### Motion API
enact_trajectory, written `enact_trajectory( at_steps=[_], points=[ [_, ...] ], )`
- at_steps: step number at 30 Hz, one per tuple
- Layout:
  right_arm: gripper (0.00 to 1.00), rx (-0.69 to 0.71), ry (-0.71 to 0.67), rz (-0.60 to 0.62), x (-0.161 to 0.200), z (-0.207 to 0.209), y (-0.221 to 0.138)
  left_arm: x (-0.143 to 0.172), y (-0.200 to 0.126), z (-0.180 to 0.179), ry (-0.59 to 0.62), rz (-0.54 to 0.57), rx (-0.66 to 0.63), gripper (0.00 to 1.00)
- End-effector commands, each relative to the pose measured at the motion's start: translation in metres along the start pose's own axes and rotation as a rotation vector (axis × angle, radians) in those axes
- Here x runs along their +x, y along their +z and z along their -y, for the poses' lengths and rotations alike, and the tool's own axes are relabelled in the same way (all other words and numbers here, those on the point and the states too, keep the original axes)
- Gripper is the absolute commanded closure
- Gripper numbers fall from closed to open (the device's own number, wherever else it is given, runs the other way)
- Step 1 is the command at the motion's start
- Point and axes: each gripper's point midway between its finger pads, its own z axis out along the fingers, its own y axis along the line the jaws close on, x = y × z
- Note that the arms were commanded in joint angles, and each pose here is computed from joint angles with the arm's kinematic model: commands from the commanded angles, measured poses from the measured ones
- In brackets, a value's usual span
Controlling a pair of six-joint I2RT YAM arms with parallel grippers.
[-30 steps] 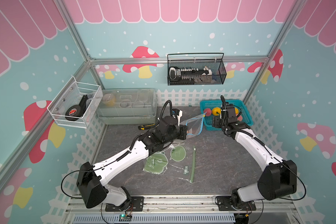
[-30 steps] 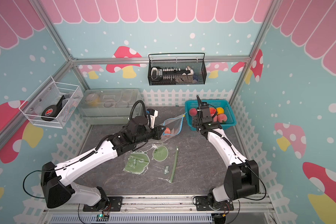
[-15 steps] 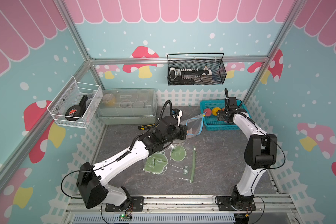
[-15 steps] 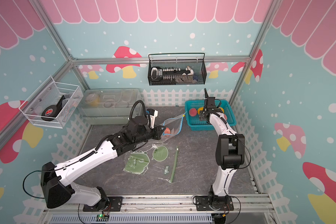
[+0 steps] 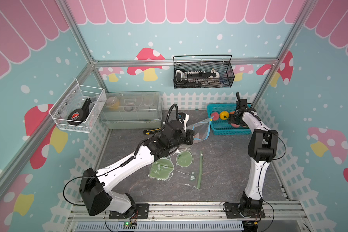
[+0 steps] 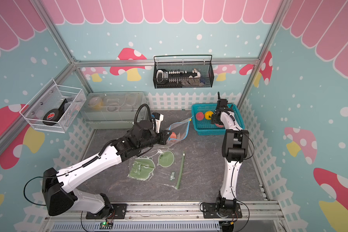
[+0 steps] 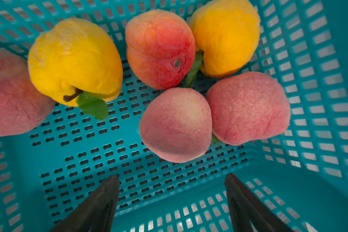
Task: Place the peach in a zip-top bag and seal the zipper
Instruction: Pick up the peach from the basket.
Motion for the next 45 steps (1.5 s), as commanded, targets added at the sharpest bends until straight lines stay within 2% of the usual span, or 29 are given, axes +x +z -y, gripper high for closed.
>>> enact_trajectory(
  at_steps=[1, 17, 24, 28, 31, 38, 45],
  points=[
    [0.16, 0.002, -0.010, -0.046, 0.004, 0.001, 0.010, -0.007, -0.010, 0.002, 0.000, 0.039, 0.005, 1.00],
    [0.17, 0.005, 0.039, -0.071, -0.006, -0.001, 0.050, -0.009, -0.009, 0.001, -0.001, 0.045, 0.006, 1.00],
    [0.28, -0.007, 0.036, -0.096, -0.002, -0.002, 0.048, -0.010, -0.009, -0.001, -0.002, 0.049, 0.001, 1.00],
    [0.39, -0.055, 0.032, -0.077, -0.008, -0.007, 0.030, -0.010, -0.010, -0.003, -0.005, 0.050, -0.001, 1.00],
    [0.44, -0.085, 0.040, -0.041, -0.017, -0.009, 0.010, -0.010, -0.011, -0.002, -0.005, 0.051, 0.000, 1.00],
    [0.44, -0.146, 0.080, 0.085, -0.032, -0.008, -0.047, -0.009, -0.010, -0.001, -0.010, 0.045, 0.007, 1.00],
    [0.44, -0.315, 0.100, 0.238, -0.026, -0.021, -0.115, -0.009, -0.010, 0.000, -0.009, 0.044, 0.012, 1.00]
  ],
)
